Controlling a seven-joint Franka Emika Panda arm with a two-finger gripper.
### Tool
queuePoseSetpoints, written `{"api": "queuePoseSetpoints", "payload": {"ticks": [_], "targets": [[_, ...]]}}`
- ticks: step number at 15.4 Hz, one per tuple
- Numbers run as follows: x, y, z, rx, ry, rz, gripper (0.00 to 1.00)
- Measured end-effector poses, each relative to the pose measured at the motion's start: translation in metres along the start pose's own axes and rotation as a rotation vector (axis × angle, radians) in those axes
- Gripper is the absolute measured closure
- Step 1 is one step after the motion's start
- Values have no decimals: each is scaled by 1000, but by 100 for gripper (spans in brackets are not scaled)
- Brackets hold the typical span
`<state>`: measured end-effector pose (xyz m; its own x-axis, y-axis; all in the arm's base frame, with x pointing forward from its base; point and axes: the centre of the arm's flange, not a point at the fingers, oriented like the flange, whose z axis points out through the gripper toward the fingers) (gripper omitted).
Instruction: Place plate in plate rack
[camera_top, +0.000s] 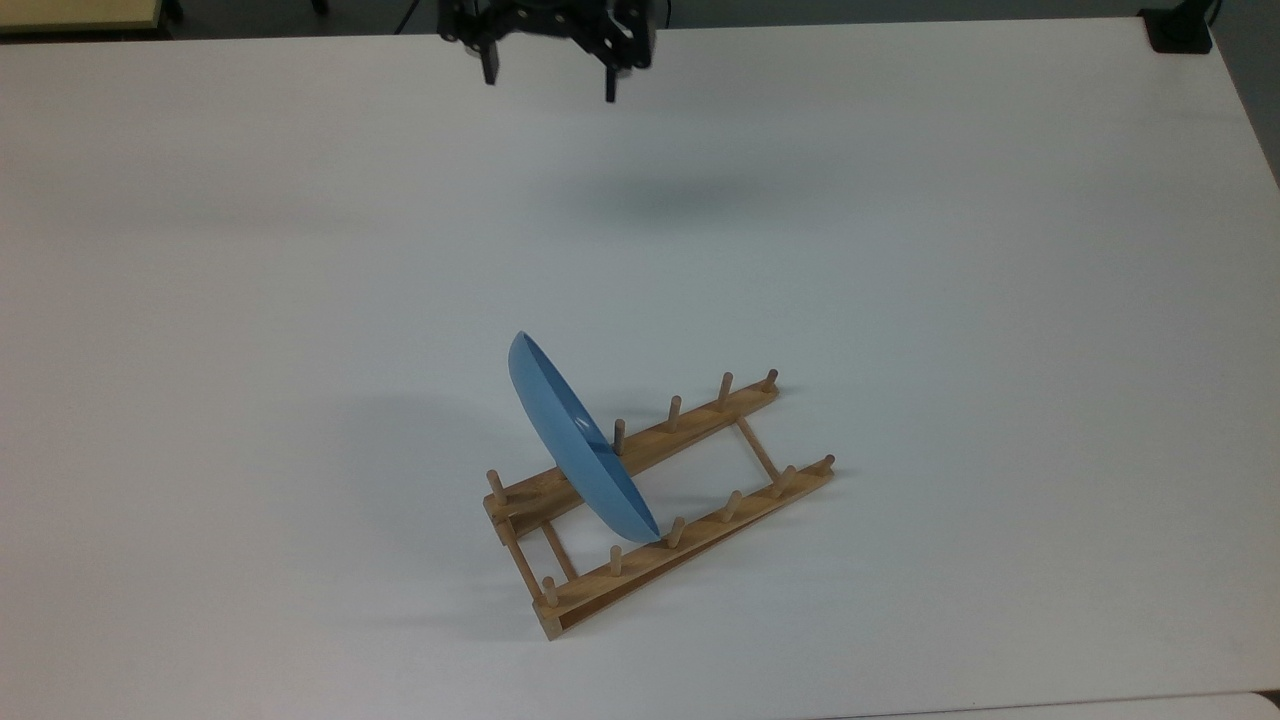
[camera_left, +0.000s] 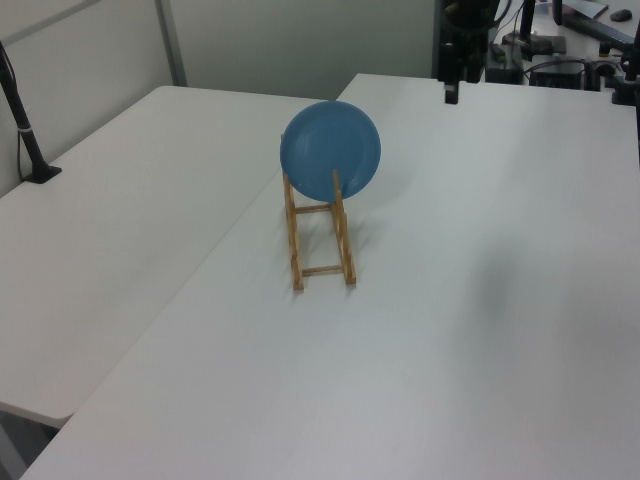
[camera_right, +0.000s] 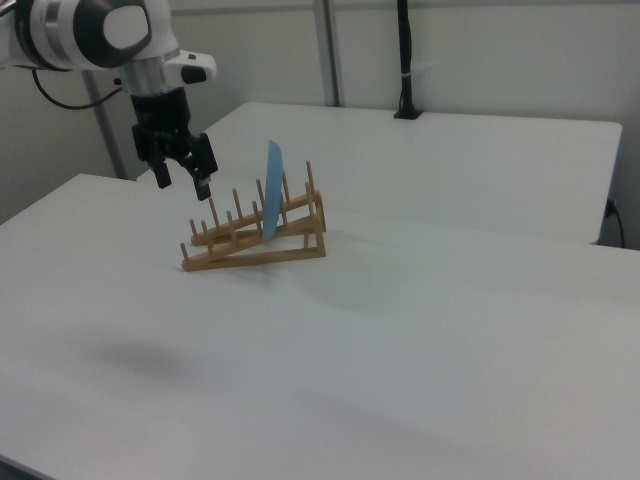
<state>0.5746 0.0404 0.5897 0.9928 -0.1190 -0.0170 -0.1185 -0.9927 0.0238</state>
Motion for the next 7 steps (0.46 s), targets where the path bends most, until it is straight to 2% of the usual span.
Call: {"api": "queuePoseSetpoints", "payload": {"ticks": [7], "targets": [[3,41,5,31,-15,27,0]]}}
